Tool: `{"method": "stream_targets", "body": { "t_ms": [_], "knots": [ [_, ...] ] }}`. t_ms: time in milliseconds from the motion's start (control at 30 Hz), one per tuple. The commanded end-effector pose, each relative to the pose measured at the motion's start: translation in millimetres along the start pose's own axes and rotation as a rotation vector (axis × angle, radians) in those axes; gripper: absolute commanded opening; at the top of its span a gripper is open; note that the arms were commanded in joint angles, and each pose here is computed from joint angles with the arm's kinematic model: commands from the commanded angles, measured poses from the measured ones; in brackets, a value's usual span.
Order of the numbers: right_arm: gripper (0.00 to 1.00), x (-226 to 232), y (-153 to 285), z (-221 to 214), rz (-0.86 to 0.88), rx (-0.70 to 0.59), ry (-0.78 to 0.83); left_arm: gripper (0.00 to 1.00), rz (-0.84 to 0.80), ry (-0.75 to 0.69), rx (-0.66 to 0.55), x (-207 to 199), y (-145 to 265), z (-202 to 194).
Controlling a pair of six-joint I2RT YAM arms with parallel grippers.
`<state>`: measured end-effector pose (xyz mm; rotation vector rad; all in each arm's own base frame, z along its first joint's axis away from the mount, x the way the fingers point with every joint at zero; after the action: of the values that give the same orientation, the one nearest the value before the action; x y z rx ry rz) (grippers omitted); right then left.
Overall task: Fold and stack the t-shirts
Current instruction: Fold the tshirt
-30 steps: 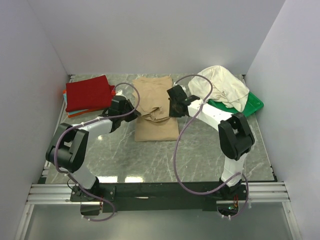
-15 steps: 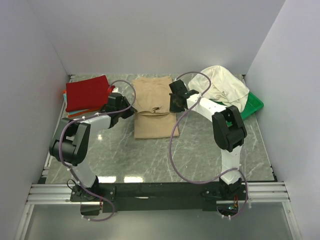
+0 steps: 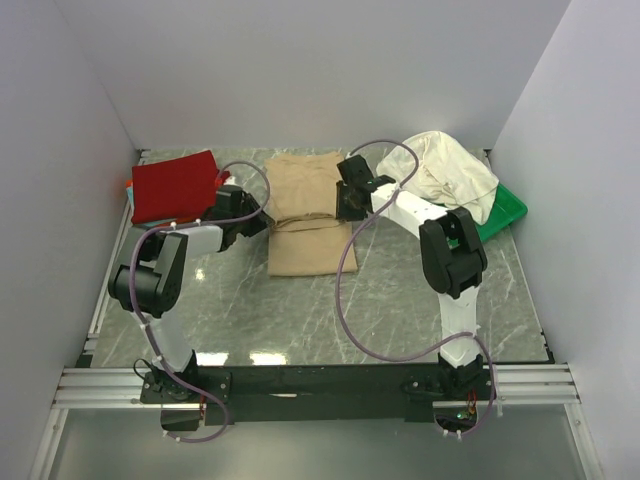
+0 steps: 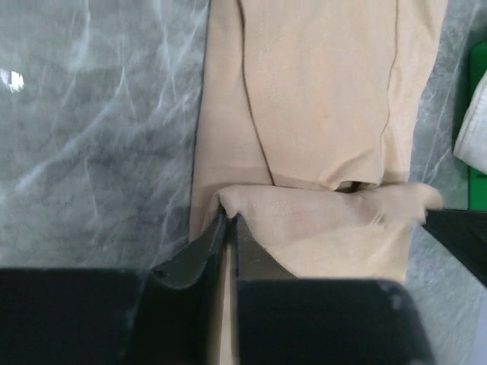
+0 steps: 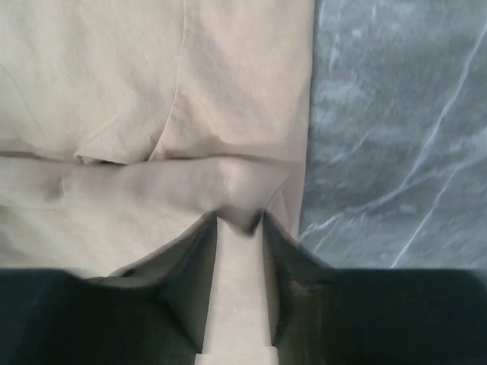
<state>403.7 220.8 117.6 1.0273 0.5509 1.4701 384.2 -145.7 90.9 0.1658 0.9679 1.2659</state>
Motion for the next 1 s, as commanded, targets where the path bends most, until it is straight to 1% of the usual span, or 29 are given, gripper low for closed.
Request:
{"method": "stream_targets", "body": {
  "t_ms": [0,33,100,167,233,300,400,467,500,633,700,733,900,967],
  "knots": [
    [0.41,7,2,20,0.035,-0.031,0.029,0.36,-0.059,-0.009,-0.087,-13,1,30],
    [0.53,8,3,23,0.041,-0.036,0.041,0.50,-0.059,-0.007,-0.097,-14,3,31],
    [0.58,11,7,28,0.046,-0.044,0.054,0.71,-0.069,-0.020,-0.128,-18,8,37],
    [0.61,12,17,34,0.042,-0.074,0.059,0.74,-0.067,-0.030,-0.147,-21,13,43],
    [0.62,13,31,40,0.056,-0.112,0.061,0.75,-0.053,-0.038,-0.142,-19,16,41],
    [0.62,12,38,39,0.065,-0.125,0.056,0.75,-0.050,-0.046,-0.162,-21,25,43],
    [0.62,12,54,35,0.101,-0.141,0.045,0.75,-0.039,-0.053,-0.158,-18,34,35],
    [0.62,8,61,23,0.130,-0.115,0.026,0.74,-0.007,-0.068,-0.130,-15,41,18],
    [0.62,8,61,24,0.130,-0.116,0.025,0.74,-0.012,-0.071,-0.138,-17,44,20],
    [0.60,4,66,6,0.160,-0.072,0.007,0.74,0.020,-0.088,-0.114,-14,53,2],
    [0.59,-3,64,-7,0.149,-0.046,0.000,0.73,0.025,-0.097,-0.096,-15,58,-7],
    [0.59,-4,69,-10,0.153,-0.053,-0.005,0.73,0.036,-0.103,-0.080,-13,60,-15],
    [0.59,-24,68,-45,0.091,-0.012,0.000,0.73,0.059,-0.093,-0.043,-7,73,-37],
    [0.56,-28,69,-52,0.089,-0.009,-0.012,0.73,0.094,-0.090,-0.041,0,76,-44]
  ]
}}
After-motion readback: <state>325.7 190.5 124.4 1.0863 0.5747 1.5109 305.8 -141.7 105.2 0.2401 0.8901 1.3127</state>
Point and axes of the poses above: each gripper's point midway between its finger pads, its own y axis back along the fingers, its own x axis along the line the jaws close on, z = x × y, the point moved 7 cm from there along y, back along the fingers, and after that the axes turned 9 degrees about -y, right-handed, at the moved point
